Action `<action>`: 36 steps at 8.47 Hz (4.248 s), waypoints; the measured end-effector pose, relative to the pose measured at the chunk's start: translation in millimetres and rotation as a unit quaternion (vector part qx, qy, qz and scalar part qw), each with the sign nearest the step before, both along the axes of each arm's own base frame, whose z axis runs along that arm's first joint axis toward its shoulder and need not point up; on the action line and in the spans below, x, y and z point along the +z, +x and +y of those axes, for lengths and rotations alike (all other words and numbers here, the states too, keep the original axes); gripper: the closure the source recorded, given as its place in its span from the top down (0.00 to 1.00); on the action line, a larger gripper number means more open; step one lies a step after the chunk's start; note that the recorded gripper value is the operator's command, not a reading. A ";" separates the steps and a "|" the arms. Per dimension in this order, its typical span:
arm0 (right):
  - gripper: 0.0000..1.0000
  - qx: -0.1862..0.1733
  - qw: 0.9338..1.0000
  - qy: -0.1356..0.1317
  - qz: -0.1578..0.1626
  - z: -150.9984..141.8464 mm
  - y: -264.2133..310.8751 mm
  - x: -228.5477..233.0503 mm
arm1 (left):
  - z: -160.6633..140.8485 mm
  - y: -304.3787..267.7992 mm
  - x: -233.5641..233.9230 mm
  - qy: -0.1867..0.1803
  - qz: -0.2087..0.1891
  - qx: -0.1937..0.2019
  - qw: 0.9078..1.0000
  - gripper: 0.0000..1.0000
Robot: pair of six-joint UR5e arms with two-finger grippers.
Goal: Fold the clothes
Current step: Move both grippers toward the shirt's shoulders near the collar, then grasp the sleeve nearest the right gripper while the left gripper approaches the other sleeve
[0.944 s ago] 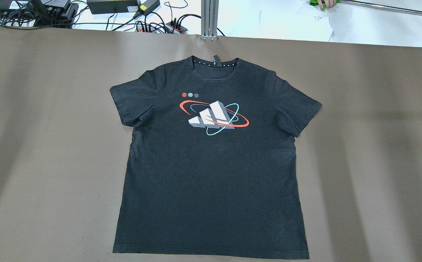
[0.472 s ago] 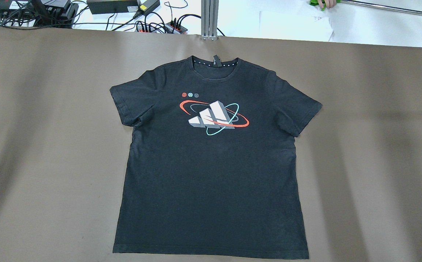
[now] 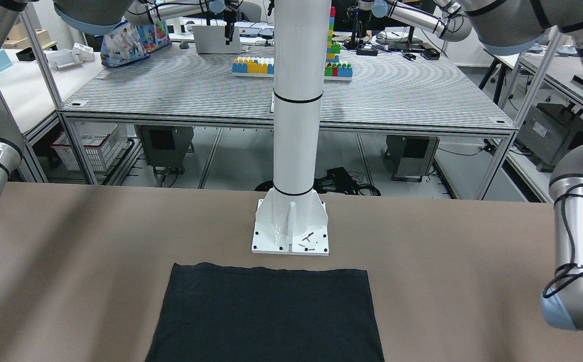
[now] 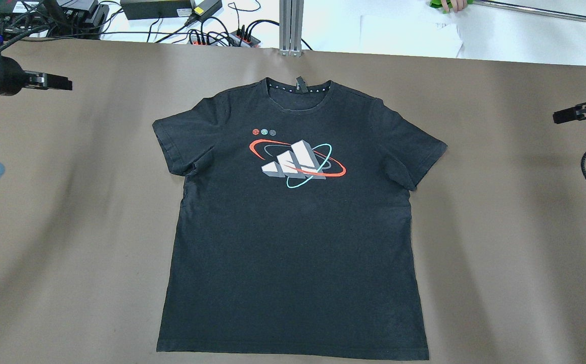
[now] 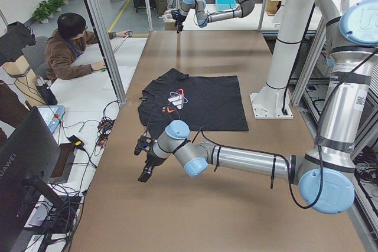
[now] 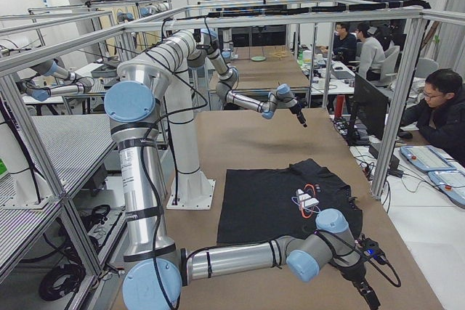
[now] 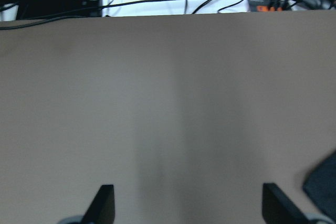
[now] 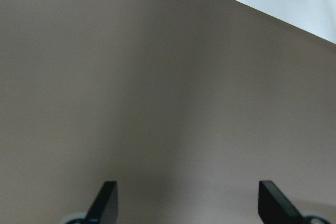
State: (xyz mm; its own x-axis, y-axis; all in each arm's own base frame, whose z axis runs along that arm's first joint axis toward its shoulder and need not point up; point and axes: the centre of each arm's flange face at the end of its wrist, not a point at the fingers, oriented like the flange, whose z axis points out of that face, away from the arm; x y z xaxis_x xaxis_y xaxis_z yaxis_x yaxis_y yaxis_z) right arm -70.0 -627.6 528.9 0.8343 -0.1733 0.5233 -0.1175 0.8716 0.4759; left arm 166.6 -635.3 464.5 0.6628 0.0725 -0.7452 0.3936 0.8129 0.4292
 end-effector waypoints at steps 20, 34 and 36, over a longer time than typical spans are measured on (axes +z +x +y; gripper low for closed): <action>0.00 0.033 0.992 -0.011 -0.125 -4.9 -282.9 -42.1 | -48.4 146.8 -65.9 -0.003 0.088 -0.024 0.996 1.00; 0.94 0.011 0.984 0.010 -0.178 18.0 -420.2 -251.8 | -38.7 176.6 -62.9 0.006 0.072 -0.021 0.997 1.00; 0.94 0.017 0.983 0.006 -0.184 19.2 -421.7 -254.3 | -25.1 216.3 -64.1 0.025 0.049 -0.021 0.998 1.00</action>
